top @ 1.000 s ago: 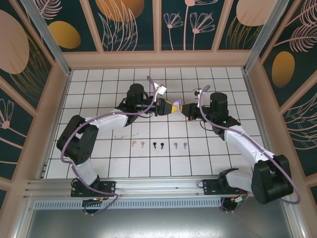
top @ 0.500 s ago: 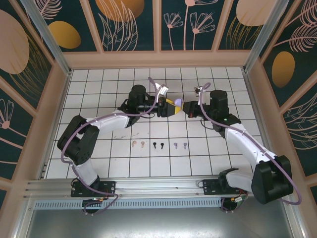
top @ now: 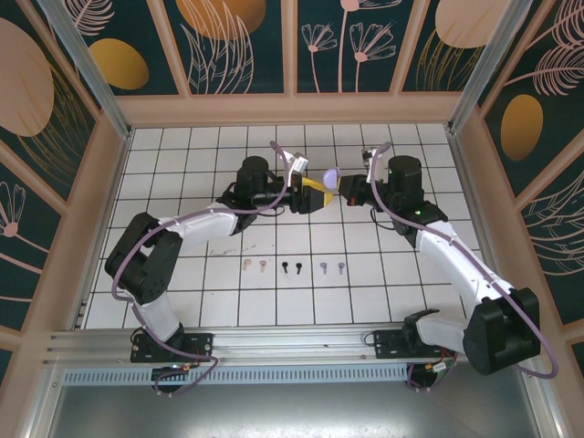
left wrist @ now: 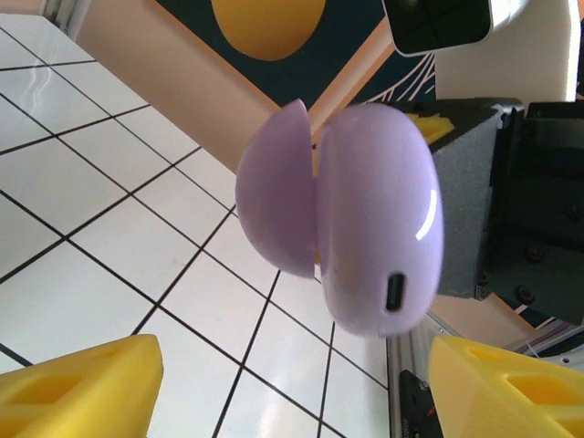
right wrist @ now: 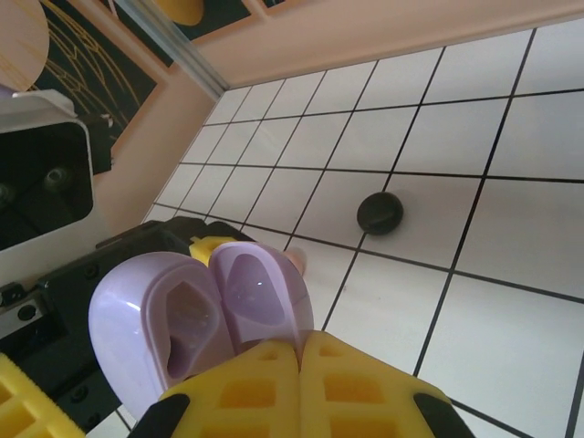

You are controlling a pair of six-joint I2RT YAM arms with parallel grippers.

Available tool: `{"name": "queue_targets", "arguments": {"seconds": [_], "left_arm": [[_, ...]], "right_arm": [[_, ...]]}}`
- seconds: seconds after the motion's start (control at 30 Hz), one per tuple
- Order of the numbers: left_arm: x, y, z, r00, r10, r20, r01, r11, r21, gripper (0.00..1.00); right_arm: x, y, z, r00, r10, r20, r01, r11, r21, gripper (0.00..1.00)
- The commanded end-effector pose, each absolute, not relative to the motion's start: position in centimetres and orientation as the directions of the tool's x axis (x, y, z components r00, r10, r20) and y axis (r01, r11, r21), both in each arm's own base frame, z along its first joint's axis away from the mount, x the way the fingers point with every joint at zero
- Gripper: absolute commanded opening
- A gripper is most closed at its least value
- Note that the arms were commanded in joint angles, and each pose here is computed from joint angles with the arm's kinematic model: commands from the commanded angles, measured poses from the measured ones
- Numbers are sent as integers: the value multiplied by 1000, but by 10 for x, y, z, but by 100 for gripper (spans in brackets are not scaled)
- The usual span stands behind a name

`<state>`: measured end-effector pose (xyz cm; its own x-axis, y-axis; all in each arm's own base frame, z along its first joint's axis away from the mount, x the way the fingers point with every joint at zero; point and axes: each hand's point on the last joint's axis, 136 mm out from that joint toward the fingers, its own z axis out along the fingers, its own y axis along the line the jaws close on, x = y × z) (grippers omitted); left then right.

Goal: Insert the wireless bluetooth earbuds into the charging case

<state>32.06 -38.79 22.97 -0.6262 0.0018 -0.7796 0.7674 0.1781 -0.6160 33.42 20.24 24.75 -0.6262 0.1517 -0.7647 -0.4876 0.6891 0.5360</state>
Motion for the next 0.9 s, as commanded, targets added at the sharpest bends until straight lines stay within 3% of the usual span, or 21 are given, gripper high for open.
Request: {"name": "queue_targets", "arguments": {"seconds": [0.0,0.23,0.57,0.87], "left_arm": [[316,-382,234,-596,-1,-803,788,191,-585,78],[317,-364,247,-532,56,-845,827,248,-504,79],[342,-350,234,-474,354,-807,877,278,-393,82],[337,-354,211,-469,529,-707,878,189,-440,68]], "right_arm": [[343,202,256,-609,154,-778,-481,708,516,0],[349,194,244,-606,21,-795,-488,779,393,0],[354,181,215,-586,-258,-769,-550,822,143,0],[347,201,205,-569,-357,-741,-613,784,93,0]]}}
